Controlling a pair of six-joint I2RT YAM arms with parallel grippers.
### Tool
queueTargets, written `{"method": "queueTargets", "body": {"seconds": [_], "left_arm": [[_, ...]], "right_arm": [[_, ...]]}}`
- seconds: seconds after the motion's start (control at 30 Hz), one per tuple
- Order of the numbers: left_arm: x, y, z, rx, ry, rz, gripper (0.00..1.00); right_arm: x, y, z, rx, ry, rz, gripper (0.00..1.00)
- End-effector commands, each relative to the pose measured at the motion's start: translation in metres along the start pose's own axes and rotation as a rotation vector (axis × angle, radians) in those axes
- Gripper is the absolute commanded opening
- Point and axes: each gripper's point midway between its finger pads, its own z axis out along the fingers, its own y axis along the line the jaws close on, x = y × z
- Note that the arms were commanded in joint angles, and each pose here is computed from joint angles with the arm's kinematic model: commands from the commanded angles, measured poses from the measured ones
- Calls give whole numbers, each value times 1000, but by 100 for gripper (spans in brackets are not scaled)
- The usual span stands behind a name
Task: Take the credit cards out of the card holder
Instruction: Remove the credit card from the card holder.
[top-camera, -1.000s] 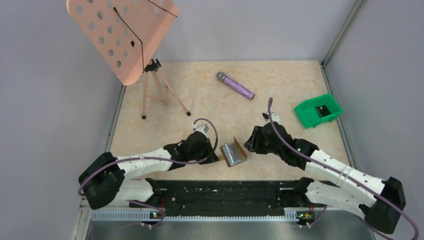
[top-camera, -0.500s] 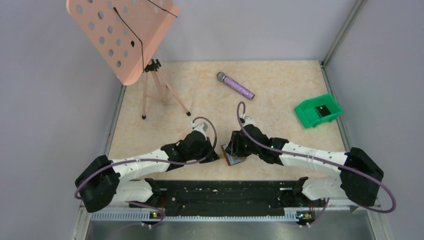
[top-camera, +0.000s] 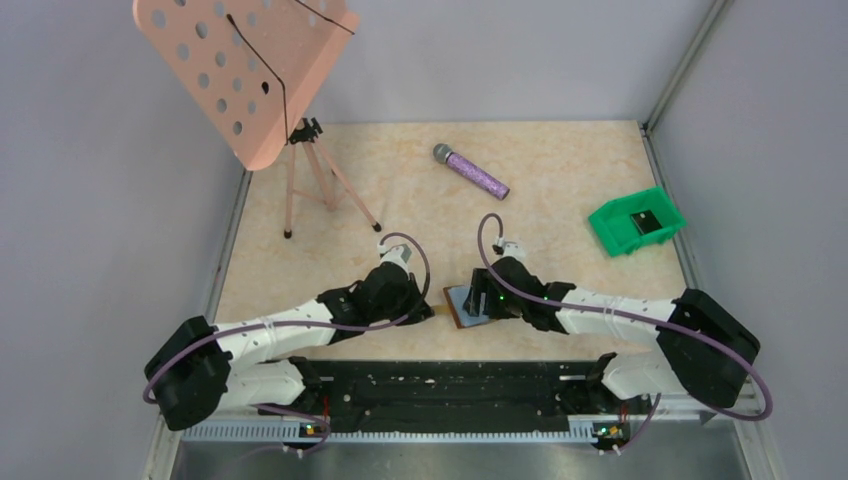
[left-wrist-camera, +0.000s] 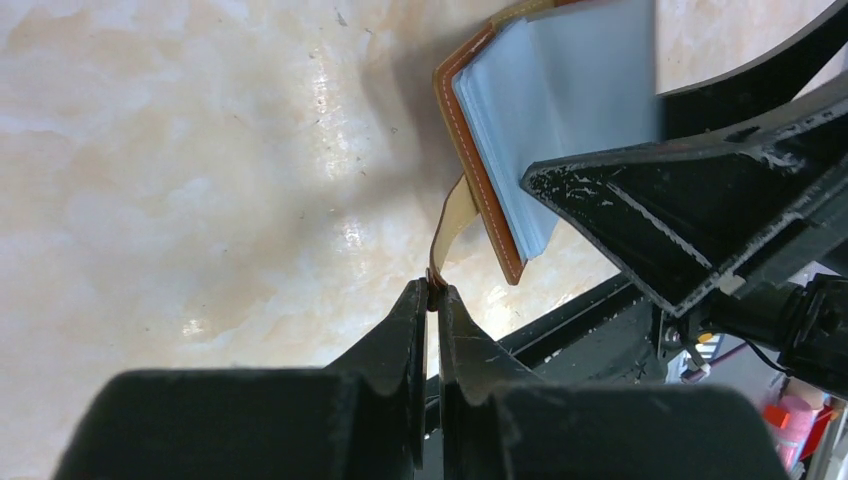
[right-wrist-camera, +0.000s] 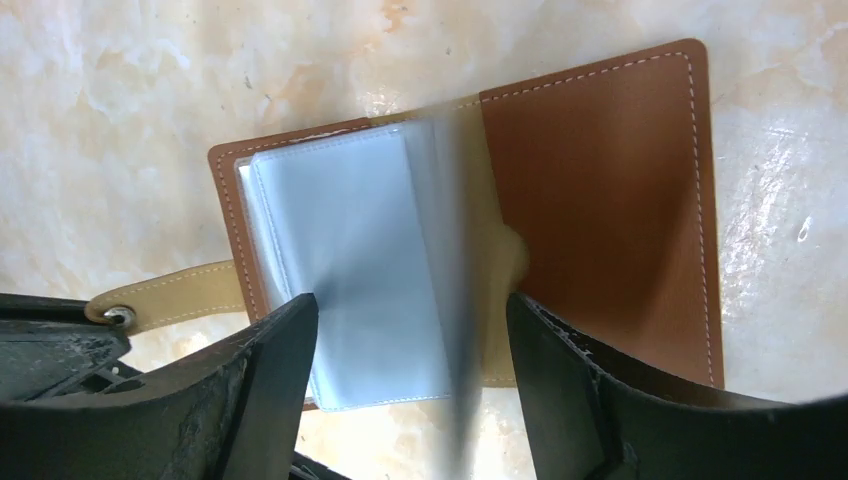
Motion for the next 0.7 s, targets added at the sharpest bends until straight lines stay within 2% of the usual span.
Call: {"method": "queueTargets", "body": {"seconds": [0.0,0.47,0.67], "left_arm": [[-14,0,-5,-12,-61,21,0],[-12,10,-3,-60,-54,23,0],[-13,10,-5,-60,-63,20,0]], "right_arm": [[-10,4,2,-69,-45,-22,70],[-2,0,9,-77,-23,-41,82],[-3,-9,11,-25,-25,-57,81]]}}
